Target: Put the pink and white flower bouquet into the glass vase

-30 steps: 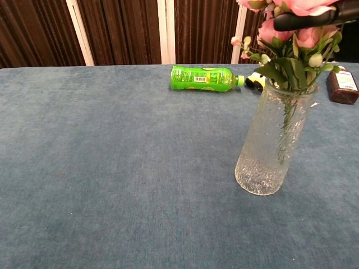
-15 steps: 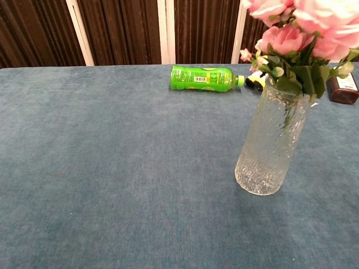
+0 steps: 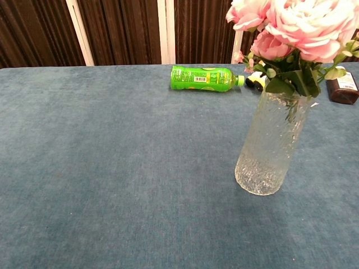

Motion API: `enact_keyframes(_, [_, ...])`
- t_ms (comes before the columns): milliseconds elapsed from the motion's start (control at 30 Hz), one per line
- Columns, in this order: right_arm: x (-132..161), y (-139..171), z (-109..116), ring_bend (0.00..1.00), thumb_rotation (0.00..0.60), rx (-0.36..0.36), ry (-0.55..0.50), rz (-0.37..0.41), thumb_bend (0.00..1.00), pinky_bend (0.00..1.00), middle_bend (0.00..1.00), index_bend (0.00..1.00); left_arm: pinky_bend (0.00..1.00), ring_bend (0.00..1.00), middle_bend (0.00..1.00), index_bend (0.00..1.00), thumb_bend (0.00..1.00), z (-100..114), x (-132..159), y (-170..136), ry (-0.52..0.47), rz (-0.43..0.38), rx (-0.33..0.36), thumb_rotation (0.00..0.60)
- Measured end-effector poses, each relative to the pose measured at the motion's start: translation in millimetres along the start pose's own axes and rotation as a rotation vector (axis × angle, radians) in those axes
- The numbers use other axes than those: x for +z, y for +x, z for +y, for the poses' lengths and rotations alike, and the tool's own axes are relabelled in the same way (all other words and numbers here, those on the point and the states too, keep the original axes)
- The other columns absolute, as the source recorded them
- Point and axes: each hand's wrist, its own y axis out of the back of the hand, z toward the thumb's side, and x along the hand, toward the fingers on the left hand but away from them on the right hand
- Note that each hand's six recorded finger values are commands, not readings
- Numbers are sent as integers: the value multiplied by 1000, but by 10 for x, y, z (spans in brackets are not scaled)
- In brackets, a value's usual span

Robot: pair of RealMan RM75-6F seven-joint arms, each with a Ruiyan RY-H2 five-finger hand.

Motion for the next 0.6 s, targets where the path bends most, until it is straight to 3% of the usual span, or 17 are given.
enact_keyframes(100, [-69, 241, -77, 81, 600, -40, 124, 18, 154, 37, 135, 198, 0, 0, 0, 151, 172, -6, -4, -3, 8, 0, -7, 600])
enact_keyframes(267, [-79, 605, -451, 41, 600, 76, 145, 58, 154, 3, 106, 171, 0, 0, 0, 151, 172, -24, -26, -3, 34, 6, -33, 600])
enact_keyframes(467, [-76, 688, -760, 39, 600, 182, 213, 80, 155, 0, 104, 165, 0, 0, 0, 151, 172, -33, -57, 5, 60, 17, -53, 600])
enact_keyframes(600, [-77, 707, -848, 39, 600, 227, 217, 78, 154, 0, 104, 165, 0, 0, 0, 152, 172, -58, -49, 3, 80, 6, -77, 600])
